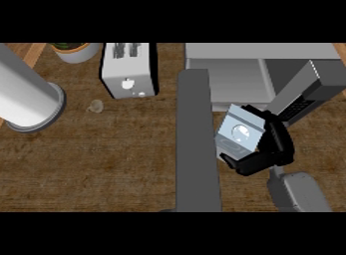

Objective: Pick up the milk, place it into the microwave and close the microwave

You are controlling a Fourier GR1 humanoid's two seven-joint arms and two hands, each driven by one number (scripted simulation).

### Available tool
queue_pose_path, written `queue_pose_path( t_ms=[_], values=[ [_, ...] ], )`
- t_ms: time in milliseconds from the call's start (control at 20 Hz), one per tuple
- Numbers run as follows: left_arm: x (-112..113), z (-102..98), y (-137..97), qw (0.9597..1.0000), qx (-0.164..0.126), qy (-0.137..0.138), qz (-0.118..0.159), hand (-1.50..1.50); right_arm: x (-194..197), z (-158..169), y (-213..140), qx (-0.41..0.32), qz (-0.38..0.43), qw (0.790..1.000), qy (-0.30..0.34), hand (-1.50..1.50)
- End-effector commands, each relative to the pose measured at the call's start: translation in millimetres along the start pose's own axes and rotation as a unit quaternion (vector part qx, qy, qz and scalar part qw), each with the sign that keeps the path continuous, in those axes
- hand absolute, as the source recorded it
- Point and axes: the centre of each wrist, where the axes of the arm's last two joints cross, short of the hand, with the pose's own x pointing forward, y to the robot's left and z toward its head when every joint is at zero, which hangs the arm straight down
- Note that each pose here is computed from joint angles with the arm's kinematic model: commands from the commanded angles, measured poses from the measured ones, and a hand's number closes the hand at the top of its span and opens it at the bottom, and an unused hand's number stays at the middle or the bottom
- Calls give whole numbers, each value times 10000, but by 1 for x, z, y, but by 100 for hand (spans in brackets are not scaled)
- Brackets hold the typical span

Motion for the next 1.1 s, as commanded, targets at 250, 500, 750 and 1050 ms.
queue_pose_path(
  t_ms=[250, 500, 750, 1050],
  values=[
    [-10, -15, 10, 9999, -5, 94, 52, -150, -20, -63, 12, -686, 892, 9935, 152, 150],
    [-16, -6, 9, 9999, -93, 76, -12, -150, -43, -79, 4, -904, 1091, 9882, 584, 150],
    [-6, 1, 26, 9998, -97, 100, -112, -150, -54, -89, -26, -943, 1006, 9893, 481, 150],
    [-8, -8, 17, 9998, -170, 84, -39, -150, -68, -83, -32, -928, 1391, 9859, 100, 150]
  ],
)
